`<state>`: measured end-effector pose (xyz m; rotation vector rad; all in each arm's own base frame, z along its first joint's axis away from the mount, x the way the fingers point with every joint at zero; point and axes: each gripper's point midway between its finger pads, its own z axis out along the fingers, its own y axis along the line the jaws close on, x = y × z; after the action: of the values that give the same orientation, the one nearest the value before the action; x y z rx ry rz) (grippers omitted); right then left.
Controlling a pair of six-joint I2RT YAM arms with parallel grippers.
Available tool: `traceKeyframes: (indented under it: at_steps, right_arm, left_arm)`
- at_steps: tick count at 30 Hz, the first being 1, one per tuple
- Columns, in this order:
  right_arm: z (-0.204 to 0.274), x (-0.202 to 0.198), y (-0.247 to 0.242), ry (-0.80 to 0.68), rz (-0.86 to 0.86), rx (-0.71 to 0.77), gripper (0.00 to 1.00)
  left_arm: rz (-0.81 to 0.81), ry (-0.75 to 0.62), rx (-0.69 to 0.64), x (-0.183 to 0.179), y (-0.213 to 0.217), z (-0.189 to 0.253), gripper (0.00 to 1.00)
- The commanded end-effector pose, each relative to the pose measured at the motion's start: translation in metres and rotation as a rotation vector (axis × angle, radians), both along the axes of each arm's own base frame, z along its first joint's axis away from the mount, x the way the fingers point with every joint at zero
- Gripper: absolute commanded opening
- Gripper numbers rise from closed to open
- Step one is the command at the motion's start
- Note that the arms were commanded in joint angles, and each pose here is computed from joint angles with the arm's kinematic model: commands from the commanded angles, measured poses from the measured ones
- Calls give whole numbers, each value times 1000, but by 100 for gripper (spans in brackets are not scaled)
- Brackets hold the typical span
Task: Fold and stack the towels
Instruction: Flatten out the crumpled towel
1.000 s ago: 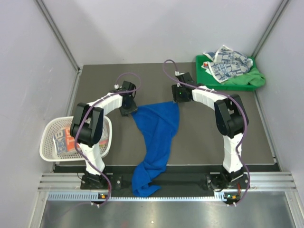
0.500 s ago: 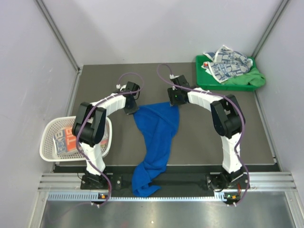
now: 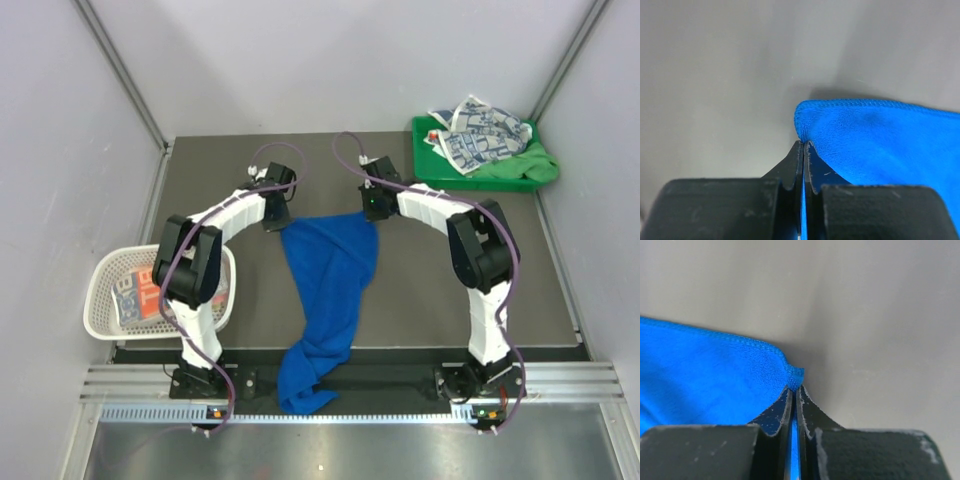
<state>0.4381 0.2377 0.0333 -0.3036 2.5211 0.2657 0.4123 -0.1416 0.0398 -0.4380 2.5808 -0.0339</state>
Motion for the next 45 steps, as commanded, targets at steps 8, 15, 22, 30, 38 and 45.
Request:
traceKeyframes:
  at_steps: [8,15,22,30,38,45]
  right_arm:
    - [208,-17,-11,-401,-43,183,0]
    - [335,-66,-25,-626,-14,306,0]
    - [464,-138,-43,-874,57,456,0]
    - [533,-190,-65,-1010,101,559,0]
    - [568,-229,-77,-1079,159,640,0]
    - [579,-247,-79,-1095,200,679,0]
  left_arm:
    - [-121,-427,-91,-4,-4,195,0]
    - [-258,-672,-172,-55,-14,326,0]
    - [-370,-972,-296,-116,-12,466,0]
    - [-457,-1150,-401,-159,-11,534,0]
    - [-504,-1249,-477,-189,-10,567,0]
    - [-519,-1286,-512,-200,-9,580,0]
